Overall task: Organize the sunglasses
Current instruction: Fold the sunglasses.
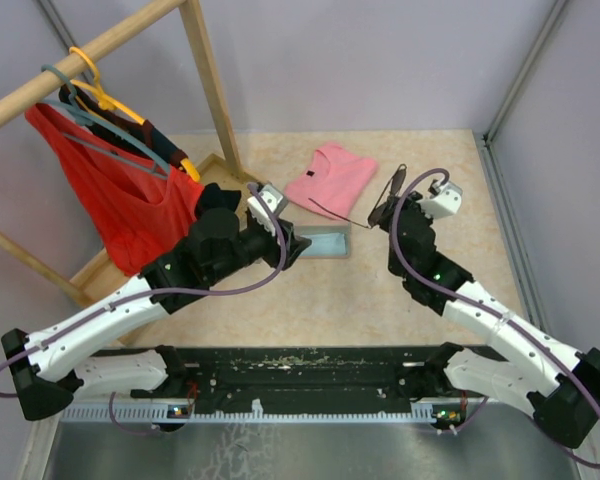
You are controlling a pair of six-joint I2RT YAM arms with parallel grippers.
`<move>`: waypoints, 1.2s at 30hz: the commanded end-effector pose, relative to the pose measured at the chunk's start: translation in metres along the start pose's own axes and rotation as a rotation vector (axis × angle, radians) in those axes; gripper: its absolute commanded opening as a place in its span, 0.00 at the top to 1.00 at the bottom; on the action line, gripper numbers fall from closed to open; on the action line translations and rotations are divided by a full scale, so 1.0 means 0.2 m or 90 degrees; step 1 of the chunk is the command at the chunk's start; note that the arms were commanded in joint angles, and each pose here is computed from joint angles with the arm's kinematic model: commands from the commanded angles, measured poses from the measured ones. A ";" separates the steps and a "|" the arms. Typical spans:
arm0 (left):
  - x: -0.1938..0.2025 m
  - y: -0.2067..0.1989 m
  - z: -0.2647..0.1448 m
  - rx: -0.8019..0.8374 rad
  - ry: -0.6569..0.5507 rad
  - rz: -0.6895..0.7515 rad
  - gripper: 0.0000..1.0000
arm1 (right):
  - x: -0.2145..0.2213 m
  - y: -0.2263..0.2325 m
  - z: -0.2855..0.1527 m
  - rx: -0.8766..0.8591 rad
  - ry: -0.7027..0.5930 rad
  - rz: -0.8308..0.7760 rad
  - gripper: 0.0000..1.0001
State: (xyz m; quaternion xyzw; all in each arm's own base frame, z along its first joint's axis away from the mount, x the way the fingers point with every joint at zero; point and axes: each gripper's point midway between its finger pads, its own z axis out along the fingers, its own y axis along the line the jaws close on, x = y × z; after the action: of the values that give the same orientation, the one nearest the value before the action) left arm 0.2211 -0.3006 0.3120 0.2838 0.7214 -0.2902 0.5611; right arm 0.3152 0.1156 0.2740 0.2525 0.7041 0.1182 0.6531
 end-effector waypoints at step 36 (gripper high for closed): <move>-0.04 0.12 0.41 -0.136 0.054 0.025 0.41 | -0.07 0.28 -0.17 -0.241 0.045 0.026 1.00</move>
State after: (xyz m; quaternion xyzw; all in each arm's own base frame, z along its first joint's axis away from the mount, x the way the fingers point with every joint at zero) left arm 0.2851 -0.3412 0.2838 0.2464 0.7738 -0.1982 0.5488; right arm 0.2945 0.1531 0.3188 0.1587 0.6848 0.2580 0.6628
